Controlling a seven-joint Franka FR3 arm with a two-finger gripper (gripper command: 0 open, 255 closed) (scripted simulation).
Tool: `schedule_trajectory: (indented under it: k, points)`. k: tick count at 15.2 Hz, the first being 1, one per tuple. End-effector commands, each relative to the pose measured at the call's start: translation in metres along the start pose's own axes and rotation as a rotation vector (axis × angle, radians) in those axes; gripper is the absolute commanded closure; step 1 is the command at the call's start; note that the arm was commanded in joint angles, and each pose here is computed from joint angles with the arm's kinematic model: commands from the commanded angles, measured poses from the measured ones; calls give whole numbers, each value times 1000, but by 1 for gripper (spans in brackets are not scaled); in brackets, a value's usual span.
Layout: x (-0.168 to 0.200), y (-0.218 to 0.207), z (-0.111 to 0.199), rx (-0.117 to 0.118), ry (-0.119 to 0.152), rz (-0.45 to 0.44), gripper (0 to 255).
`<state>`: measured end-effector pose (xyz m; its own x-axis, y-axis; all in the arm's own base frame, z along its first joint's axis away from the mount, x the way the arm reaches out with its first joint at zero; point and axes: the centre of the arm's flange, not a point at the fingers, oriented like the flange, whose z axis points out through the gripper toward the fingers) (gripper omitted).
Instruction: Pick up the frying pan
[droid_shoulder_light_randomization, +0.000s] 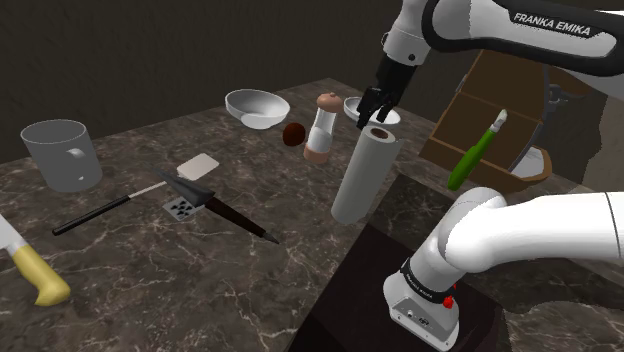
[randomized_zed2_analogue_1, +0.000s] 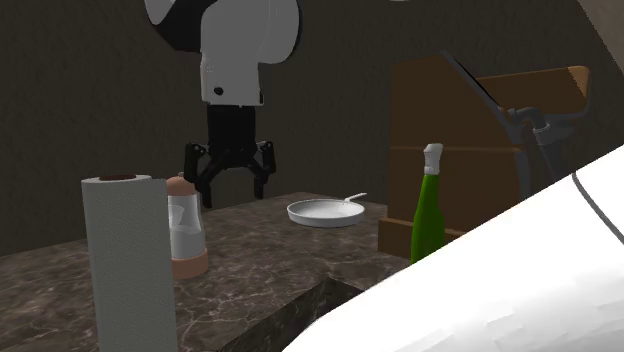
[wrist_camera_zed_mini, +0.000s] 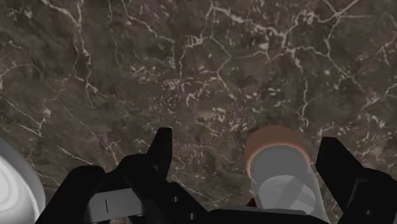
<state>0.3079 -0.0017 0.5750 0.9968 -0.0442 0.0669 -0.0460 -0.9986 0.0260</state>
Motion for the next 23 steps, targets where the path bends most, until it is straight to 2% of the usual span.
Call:
schedule_trajectory:
  k: [1,12,23]
  points:
    - [0,0,0,0,0,0,0]
    - [68,146,7,128,7,210,0]
    - [103,301,32,257,14,421,0]
